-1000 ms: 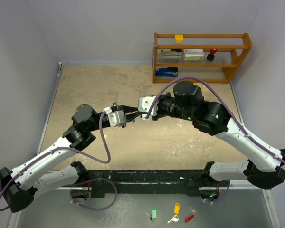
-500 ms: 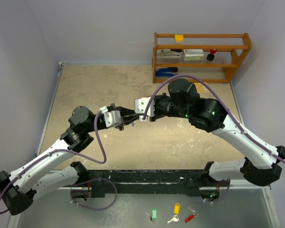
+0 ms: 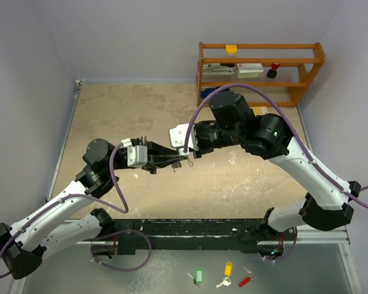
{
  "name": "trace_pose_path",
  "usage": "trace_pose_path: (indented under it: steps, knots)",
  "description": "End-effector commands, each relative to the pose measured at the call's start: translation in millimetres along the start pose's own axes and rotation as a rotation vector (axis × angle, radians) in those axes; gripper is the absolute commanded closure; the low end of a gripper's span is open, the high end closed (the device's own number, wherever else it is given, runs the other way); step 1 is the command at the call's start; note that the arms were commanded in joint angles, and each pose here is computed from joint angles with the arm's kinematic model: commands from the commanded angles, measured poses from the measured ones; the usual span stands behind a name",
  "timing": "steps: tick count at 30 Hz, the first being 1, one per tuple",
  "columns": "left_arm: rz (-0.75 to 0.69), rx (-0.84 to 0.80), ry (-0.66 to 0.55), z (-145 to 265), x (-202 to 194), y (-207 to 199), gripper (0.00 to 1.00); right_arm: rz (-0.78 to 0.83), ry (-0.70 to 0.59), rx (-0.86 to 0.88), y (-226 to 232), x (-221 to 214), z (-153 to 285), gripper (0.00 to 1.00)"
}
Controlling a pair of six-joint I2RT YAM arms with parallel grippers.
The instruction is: Remove the keys from the keyring
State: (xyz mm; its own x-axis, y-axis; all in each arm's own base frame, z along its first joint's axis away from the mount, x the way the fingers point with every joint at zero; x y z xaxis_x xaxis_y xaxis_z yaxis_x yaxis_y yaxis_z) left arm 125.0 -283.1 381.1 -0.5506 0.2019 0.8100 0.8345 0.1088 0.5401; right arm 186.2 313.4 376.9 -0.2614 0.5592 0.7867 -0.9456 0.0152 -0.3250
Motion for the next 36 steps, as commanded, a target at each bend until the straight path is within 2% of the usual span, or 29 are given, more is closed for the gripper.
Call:
trace_pose_path:
  steps: [1, 6, 12, 18, 23, 26, 29, 36]
  knots:
    - [-0.277, -0.266, -0.405, 4, 126, -32, 1.00, -0.045, 0.150, -0.005, -20, -32, -51, 1.00]
    - [-0.263, -0.279, -0.392, -1, 123, -31, 1.00, -0.060, 0.179, 0.013, -16, -35, -44, 1.00]
    - [-0.289, -0.288, -0.400, -5, 127, -30, 1.00, -0.057, 0.136, 0.173, 12, -24, -36, 1.00]
    - [-0.425, -0.289, -0.309, -6, 119, -21, 1.00, -0.067, 0.128, 0.252, 23, -24, -42, 1.00]
    - [-0.544, -0.196, -0.270, -2, 127, -5, 1.00, -0.086, 0.154, 0.300, 27, -30, -54, 1.00]
    - [-0.613, -0.207, -0.256, 2, 134, -4, 1.00, -0.095, 0.150, 0.318, 29, -31, -61, 1.00]
    - [-0.651, -0.243, -0.237, 10, 136, -10, 1.00, -0.086, 0.132, 0.245, 16, -32, -63, 1.00]
    - [-0.590, -0.189, -0.259, 21, 137, -19, 1.00, -0.110, -0.008, -0.131, -55, -25, -29, 1.00]
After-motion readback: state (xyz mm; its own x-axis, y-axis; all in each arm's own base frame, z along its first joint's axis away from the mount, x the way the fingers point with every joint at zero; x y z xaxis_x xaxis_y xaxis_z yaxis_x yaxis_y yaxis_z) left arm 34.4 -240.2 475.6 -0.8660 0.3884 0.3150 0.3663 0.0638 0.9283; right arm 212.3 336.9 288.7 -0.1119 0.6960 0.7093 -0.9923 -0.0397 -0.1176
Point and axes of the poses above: each gripper's point midway between its finger pads, its own z axis back along the fingers, its own y axis along the line the jaws close on, x = y × z, the point moved 1 cm from there along z, back along the fingers, and after that the axes turned 15 degrees about -z, right-handed, at the moved point
